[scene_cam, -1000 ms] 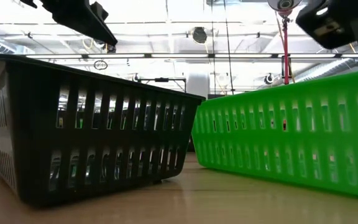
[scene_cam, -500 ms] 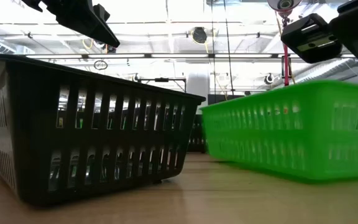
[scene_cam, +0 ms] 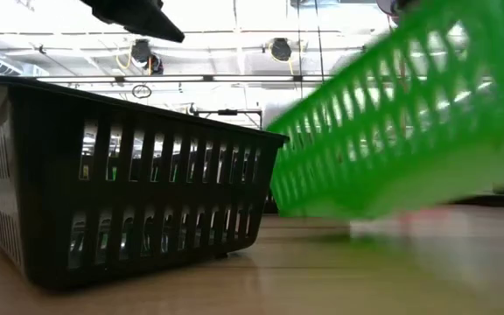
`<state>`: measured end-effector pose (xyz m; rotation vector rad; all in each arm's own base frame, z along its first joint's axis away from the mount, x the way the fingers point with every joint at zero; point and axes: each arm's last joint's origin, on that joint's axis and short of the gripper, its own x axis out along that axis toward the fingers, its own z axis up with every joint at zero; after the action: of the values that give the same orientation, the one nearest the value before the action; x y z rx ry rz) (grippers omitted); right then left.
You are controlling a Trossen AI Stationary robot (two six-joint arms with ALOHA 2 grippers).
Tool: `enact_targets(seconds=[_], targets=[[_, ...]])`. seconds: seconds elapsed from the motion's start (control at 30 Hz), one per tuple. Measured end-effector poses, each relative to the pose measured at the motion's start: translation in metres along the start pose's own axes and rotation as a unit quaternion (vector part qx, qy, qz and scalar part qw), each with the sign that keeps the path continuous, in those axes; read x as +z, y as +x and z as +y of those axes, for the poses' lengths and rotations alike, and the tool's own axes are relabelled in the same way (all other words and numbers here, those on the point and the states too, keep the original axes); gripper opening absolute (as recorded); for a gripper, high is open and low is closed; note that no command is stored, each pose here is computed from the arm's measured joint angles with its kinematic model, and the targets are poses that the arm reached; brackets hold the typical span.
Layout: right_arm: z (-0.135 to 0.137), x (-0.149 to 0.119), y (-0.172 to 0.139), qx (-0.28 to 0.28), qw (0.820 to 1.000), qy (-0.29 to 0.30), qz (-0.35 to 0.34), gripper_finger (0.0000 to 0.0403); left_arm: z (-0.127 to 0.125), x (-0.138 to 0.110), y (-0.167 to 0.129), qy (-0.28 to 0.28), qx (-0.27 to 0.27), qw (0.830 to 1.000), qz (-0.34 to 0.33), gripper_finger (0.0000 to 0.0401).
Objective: Stack baskets by color
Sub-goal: Stack the bottom green bin on the stacked green bins
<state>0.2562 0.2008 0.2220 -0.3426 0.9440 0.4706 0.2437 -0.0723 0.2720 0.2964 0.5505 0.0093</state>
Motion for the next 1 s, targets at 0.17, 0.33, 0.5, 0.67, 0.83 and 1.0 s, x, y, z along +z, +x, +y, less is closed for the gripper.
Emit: enact_targets(seconds=[0.17,0.33,0.5,0.67,0.83,1.0], targets=[[-0.004,0.005,-0.033,-0.003,0.996,-0.071,-0.05,0.0007,-0.003,0.005,-0.001,0.022,-0.004,0.999,-0.024,0.0072],[-0.012,0.007,-0.062,-0.042,0.981,-0.167,-0.087,0.0007,-0.016,0.015,-0.008,0.061,-0.021,0.995,-0.076,0.0078],[-0.026,0.007,-0.083,-0.081,0.965,-0.223,-0.111,0.0007,-0.027,0.031,-0.015,0.071,-0.032,0.992,-0.098,0.0136],[-0.051,0.01,-0.087,-0.114,0.962,-0.217,-0.122,0.0007,-0.039,0.054,-0.011,0.083,-0.036,0.991,-0.101,0.0196],[-0.066,0.012,-0.075,-0.106,0.966,-0.205,-0.117,0.0007,-0.051,0.074,0.007,0.102,-0.042,0.992,-0.067,0.0213],[-0.069,0.014,-0.052,-0.106,0.964,-0.225,-0.095,0.0007,-0.062,0.084,0.032,0.131,-0.046,0.99,-0.012,0.0214]])
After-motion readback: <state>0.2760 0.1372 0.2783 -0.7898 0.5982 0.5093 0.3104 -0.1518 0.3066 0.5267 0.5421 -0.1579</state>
